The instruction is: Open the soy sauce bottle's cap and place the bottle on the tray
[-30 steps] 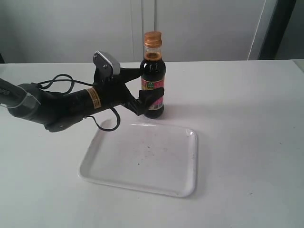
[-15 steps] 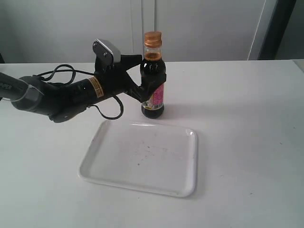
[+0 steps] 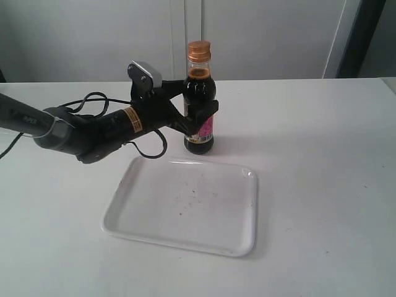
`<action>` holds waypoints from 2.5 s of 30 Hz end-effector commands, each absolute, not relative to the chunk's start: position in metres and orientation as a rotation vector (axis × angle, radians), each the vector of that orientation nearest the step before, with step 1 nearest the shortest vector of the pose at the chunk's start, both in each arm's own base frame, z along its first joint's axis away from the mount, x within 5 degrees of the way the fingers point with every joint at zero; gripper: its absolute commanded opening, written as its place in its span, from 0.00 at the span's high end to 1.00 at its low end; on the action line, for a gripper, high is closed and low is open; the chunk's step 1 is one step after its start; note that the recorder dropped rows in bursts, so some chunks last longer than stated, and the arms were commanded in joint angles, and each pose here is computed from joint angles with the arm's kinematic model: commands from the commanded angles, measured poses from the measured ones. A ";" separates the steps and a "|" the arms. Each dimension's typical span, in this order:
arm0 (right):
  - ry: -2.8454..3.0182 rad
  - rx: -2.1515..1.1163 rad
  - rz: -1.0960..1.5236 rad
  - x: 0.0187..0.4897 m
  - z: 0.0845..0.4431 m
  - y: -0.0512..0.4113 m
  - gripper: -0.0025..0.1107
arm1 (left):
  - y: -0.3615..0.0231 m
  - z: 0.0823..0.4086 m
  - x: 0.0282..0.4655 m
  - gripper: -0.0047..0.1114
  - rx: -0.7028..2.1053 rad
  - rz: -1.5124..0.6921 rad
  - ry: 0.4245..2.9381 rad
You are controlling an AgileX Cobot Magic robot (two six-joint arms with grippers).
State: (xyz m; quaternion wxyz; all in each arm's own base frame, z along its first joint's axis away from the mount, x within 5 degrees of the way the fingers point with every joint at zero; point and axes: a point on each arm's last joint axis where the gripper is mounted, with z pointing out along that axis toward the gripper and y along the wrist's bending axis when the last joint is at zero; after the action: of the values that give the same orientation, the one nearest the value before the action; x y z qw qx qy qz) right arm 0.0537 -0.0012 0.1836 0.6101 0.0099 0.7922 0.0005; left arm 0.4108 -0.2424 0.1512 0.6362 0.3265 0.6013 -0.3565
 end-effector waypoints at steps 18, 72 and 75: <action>1.825 0.028 -0.003 0.054 0.182 -0.001 0.98 | -0.263 0.144 0.415 0.06 0.746 -0.862 1.348; 1.806 0.000 -0.031 0.054 0.184 -0.002 0.98 | -0.268 0.140 0.409 0.96 0.844 -0.835 1.336; 1.770 -0.001 -0.029 0.055 0.187 -0.002 0.98 | -0.268 0.140 0.409 0.96 0.844 -0.835 1.336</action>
State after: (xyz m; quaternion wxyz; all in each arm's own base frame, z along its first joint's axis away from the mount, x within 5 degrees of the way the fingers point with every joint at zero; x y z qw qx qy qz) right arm 0.0540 -0.0015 0.1847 0.6150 0.0052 0.7885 -0.0050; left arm 0.4133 -0.2642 0.1389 0.6291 0.3486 0.5940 -0.3604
